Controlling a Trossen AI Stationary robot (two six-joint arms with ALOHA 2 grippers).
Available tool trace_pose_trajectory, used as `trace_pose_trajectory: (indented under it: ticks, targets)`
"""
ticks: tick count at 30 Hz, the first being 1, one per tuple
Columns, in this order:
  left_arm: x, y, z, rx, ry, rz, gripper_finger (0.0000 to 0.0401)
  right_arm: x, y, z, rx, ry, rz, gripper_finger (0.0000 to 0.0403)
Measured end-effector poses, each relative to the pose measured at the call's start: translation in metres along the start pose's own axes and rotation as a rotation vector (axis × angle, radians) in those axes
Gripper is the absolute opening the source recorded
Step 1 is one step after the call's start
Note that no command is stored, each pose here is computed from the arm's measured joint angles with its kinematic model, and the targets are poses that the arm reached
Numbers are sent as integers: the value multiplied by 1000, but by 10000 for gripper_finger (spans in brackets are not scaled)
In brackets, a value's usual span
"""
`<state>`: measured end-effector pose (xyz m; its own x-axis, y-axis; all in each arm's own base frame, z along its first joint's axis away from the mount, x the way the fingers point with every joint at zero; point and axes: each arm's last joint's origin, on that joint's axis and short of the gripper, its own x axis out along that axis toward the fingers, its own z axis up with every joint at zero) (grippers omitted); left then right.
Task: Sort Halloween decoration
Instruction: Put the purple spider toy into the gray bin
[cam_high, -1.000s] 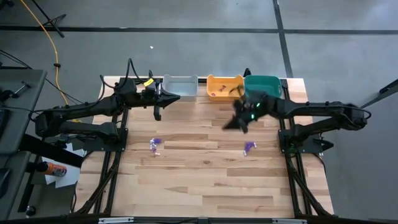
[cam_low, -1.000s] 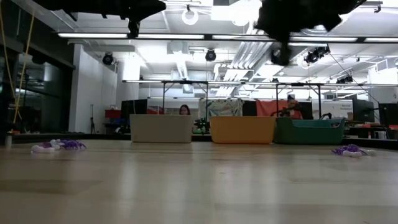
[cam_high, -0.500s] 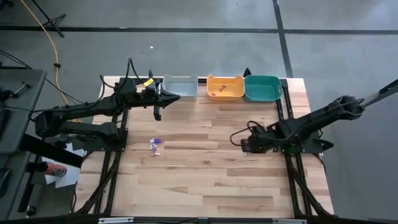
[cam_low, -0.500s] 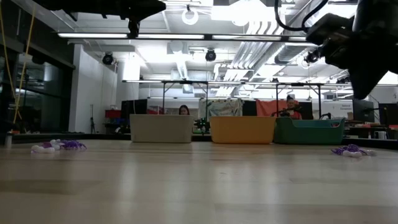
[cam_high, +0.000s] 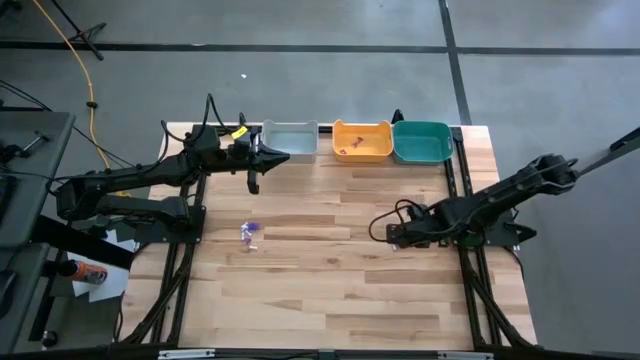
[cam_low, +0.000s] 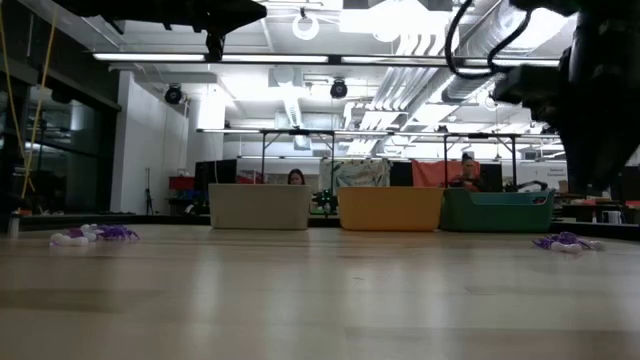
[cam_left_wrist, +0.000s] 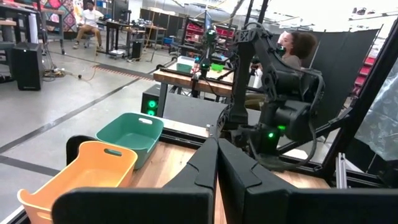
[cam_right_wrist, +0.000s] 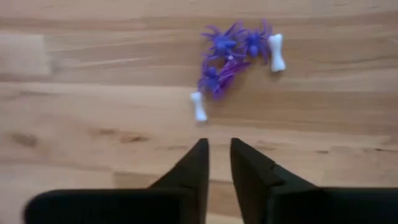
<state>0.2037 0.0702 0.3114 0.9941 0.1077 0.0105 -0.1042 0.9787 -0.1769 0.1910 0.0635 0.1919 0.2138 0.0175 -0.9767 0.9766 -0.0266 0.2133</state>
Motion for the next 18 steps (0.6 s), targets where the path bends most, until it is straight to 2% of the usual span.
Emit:
trace_pose_trajectory:
  ticks: [5,18]
  targets:
    - [0,0,0,0,0,0,0,14,3,3,73,-23,-61,120]
    - [0,0,0,-1,3,1,0,49,15,4,105,-33,-143,126]
